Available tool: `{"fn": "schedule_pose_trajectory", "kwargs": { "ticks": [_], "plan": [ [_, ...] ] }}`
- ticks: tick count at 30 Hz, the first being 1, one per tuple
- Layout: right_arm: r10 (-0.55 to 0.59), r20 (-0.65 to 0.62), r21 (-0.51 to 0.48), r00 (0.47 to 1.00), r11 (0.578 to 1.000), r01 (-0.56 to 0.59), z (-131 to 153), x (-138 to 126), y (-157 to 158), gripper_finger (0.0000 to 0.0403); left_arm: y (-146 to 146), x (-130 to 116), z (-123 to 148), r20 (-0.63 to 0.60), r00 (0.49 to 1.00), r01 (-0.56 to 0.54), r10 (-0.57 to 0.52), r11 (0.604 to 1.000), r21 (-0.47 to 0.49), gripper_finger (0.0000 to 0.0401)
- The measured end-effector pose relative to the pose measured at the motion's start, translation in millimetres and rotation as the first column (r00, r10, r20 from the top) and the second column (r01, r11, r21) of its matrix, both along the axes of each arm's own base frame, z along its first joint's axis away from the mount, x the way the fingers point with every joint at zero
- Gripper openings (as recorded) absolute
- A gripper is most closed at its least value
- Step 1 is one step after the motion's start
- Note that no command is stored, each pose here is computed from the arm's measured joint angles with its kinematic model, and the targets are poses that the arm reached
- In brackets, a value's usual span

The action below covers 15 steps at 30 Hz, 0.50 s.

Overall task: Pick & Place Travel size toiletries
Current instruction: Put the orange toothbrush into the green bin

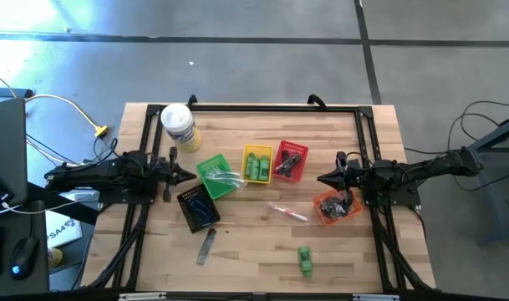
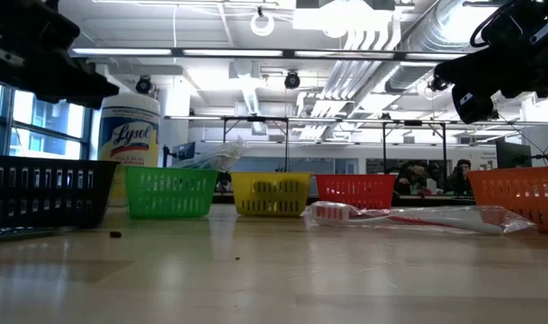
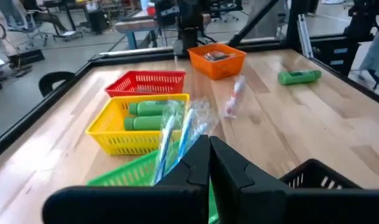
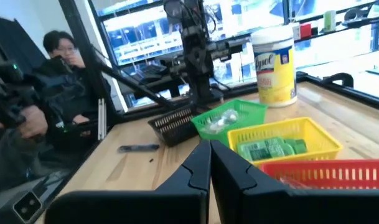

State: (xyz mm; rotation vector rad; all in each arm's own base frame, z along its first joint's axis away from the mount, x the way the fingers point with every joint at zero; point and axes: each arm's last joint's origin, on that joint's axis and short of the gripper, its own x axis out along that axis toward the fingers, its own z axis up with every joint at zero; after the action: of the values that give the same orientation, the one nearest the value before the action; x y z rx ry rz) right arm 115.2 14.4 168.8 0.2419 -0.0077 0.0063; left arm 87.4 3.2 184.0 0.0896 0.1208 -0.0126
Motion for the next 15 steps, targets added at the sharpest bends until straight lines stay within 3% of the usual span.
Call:
{"fn": "schedule_pose_trajectory", "kwargs": {
  "ticks": [15],
  "plan": [
    [-0.027,0.007,0.027,1.000,0.999,0.027,0.6,0.9,-0.6,0.0002,-1.2,3.3,-10.9,-0.011,0.999,0.047,-0.047,0.999,-0.008,0.0000]
  ]
}}
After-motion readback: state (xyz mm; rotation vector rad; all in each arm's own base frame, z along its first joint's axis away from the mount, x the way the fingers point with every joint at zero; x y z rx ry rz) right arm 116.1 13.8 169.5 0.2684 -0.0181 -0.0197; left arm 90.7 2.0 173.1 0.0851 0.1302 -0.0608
